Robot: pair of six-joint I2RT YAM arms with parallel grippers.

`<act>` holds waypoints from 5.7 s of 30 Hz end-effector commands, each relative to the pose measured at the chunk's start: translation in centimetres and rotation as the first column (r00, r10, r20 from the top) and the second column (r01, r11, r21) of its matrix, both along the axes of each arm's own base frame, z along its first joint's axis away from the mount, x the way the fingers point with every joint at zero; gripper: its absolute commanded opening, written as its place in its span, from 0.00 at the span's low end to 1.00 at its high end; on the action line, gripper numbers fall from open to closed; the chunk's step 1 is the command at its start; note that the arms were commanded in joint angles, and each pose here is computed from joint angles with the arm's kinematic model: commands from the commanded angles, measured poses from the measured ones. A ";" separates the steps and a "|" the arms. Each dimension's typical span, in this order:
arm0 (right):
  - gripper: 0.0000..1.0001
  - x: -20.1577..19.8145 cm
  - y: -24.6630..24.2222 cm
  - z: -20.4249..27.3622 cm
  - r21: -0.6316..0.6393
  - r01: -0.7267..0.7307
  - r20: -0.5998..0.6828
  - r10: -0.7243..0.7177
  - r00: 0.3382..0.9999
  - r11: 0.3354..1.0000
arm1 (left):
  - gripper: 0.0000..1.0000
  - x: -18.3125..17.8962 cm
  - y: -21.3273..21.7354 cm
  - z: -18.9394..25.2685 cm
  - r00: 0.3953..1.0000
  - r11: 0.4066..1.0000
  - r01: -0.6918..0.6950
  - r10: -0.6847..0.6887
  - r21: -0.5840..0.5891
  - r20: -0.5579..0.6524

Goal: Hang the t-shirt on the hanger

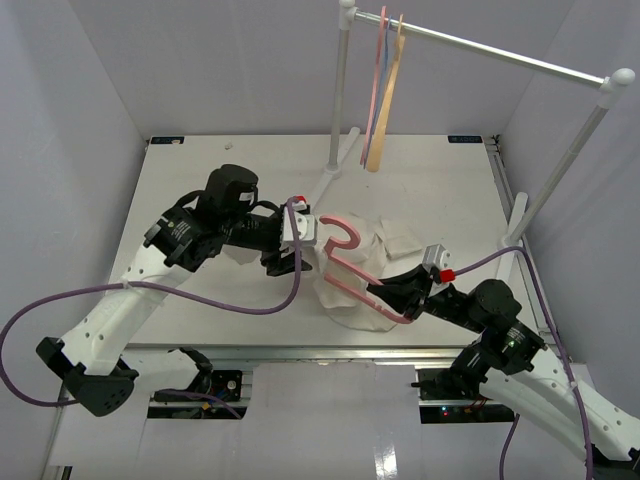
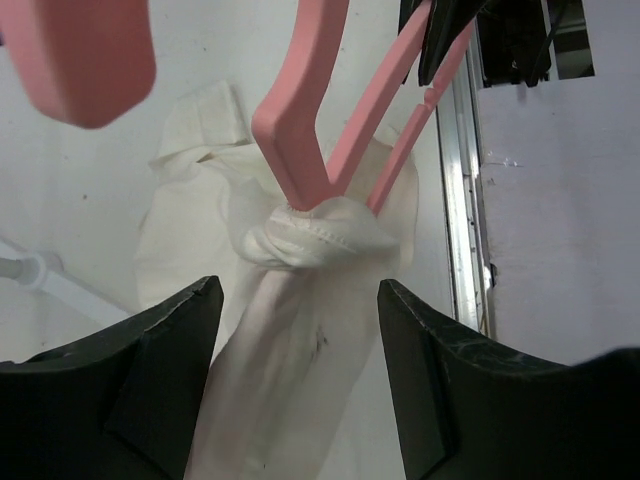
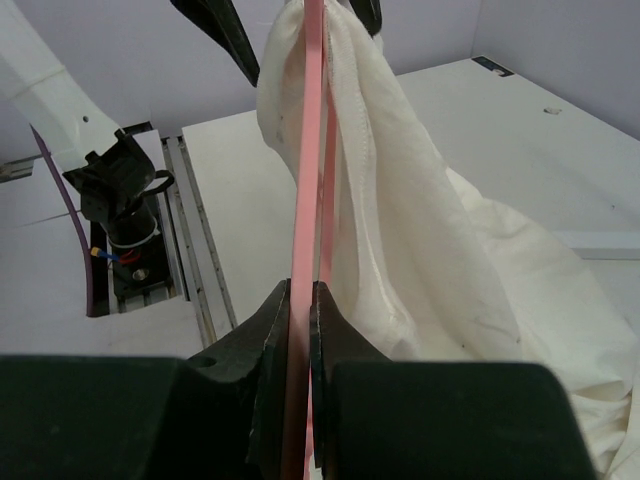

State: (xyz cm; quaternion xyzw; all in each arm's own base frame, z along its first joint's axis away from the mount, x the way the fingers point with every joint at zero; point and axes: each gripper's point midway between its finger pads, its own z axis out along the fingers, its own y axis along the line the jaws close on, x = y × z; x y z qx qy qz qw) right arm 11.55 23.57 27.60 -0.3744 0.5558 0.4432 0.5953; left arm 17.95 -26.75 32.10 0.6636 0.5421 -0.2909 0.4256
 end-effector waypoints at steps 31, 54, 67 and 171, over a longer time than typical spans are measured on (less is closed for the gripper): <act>0.55 6.6 -3.0 5.2 0.144 0.455 -0.376 -0.377 0.847 0.879 | 0.00 4.3 6.1 1.0 0.674 0.663 -0.736 0.699 -0.137 -0.239; 0.52 8.8 6.2 -3.1 0.035 0.500 -0.542 -0.404 0.737 0.865 | 0.00 5.0 6.5 0.5 0.510 0.481 -0.857 0.734 -0.187 -0.449; 0.51 9.6 9.2 -4.0 0.068 0.483 -0.535 -0.376 0.756 0.873 | 0.00 4.3 6.6 -0.2 0.545 0.495 -0.837 0.709 -0.234 -0.448; 0.08 3.6 7.9 11.7 -0.176 0.063 -0.036 -0.070 0.997 0.982 | 0.27 -0.5 1.1 -0.5 0.807 0.860 -0.494 0.400 -0.126 -0.435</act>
